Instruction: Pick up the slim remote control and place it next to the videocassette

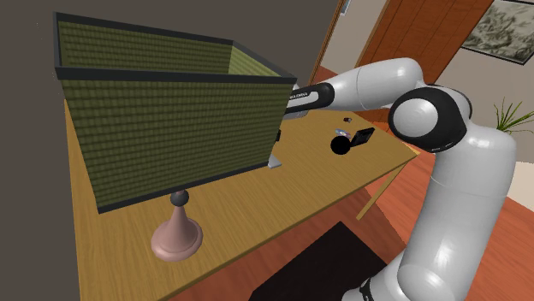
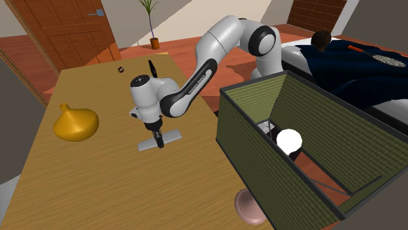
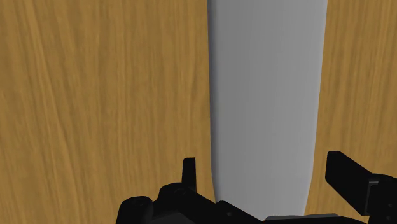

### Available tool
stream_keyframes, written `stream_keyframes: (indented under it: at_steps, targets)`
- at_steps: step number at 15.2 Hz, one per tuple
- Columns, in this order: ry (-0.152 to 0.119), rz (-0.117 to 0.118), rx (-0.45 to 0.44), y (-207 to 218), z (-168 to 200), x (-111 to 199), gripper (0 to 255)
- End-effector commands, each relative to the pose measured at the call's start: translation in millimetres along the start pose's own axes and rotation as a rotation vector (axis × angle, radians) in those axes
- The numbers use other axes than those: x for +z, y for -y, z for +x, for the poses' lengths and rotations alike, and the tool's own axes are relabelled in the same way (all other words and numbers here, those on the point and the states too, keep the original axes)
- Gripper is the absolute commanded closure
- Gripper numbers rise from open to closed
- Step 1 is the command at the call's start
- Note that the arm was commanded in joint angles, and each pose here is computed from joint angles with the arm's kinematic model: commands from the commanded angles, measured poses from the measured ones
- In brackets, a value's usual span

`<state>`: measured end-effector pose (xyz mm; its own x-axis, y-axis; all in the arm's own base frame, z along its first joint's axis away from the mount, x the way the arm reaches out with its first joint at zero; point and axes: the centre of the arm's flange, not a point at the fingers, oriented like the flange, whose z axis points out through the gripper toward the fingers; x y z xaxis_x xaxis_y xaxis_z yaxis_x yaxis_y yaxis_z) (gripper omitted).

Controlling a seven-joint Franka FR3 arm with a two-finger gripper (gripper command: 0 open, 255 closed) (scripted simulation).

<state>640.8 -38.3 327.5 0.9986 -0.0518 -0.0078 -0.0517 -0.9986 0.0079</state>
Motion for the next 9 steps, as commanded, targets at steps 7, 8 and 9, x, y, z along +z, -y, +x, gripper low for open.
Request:
stream_keyframes:
  at_steps: [7, 8, 9]
  targets:
    - [0.000, 0.000, 0.000, 0.0, -0.1, 0.0, 255]
    - [0.000, 0.000, 0.000, 0.0, -0.1, 0.0, 255]
    - [0.000, 0.000, 0.000, 0.0, -0.1, 0.0, 255]
